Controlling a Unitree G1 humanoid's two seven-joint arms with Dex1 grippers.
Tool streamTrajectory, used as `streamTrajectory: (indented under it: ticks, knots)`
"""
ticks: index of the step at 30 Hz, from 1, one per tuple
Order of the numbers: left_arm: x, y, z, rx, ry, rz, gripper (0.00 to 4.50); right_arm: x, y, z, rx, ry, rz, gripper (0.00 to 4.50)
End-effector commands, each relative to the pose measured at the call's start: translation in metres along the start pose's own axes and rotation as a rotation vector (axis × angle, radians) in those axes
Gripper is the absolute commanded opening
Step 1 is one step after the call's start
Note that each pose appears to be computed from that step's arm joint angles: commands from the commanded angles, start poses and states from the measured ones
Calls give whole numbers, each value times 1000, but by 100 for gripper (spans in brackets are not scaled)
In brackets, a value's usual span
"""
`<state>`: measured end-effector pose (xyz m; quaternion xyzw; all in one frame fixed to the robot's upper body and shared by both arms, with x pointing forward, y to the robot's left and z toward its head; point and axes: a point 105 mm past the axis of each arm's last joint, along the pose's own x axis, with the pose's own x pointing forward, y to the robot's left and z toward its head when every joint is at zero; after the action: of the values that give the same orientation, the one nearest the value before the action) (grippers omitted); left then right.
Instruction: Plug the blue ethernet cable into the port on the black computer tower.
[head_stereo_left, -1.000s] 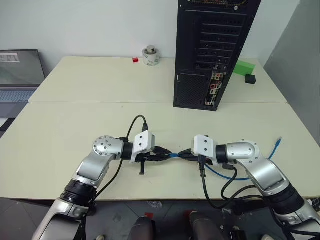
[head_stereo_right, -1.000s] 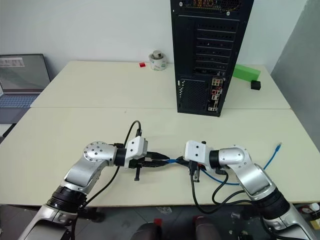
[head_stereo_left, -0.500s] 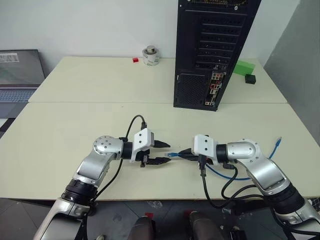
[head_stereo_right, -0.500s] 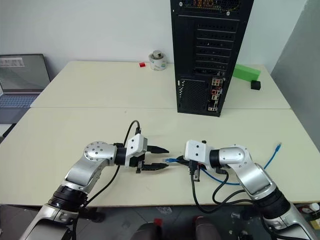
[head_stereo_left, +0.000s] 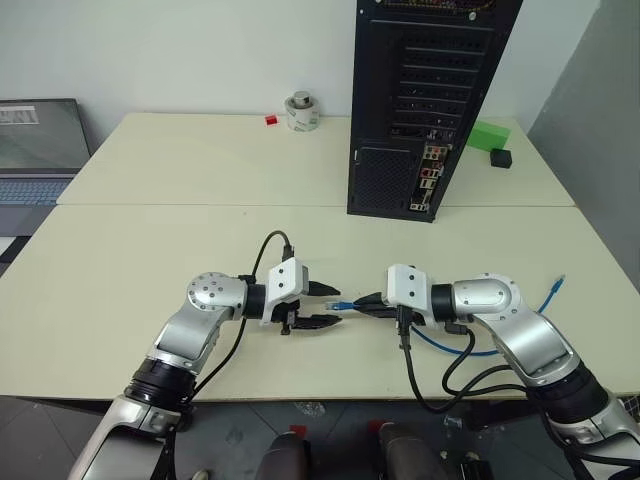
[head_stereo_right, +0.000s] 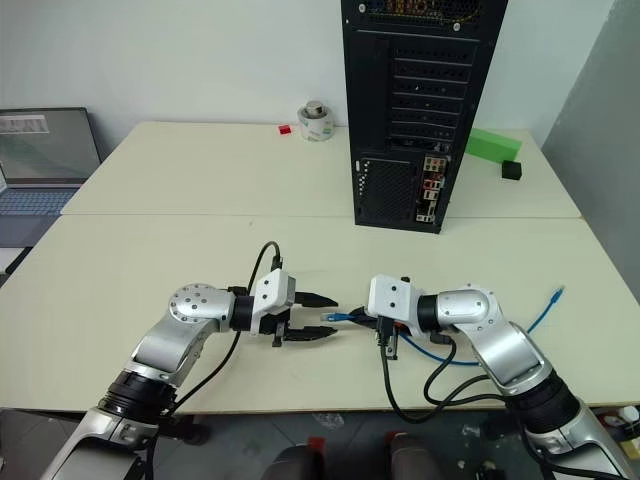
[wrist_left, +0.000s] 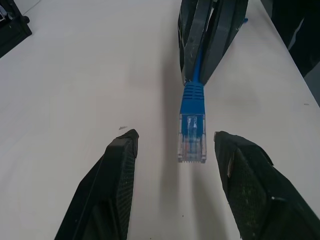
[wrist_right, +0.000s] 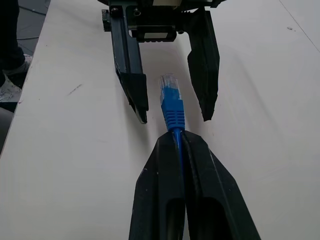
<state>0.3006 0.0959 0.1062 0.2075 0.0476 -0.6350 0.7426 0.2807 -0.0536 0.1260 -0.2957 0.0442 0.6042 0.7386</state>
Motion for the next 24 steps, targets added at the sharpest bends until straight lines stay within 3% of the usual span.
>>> streamTrajectory:
  ticks: [1, 9, 22, 24]
  knots:
    - [0, 3, 9, 37, -25, -1, 182, -5, -4, 15, -63, -31, -13, 0]
    - [-3, 0, 6, 33, -8, -22, 30, -5, -3, 13, -73, -19, -12, 0]
    - [-4, 0, 3, 36, -1, -18, 27, -5, -3, 12, -121, 2, 6, 0]
    - [-3, -2, 4, 48, -5, -17, 27, -8, -3, 13, -120, 2, 15, 49]
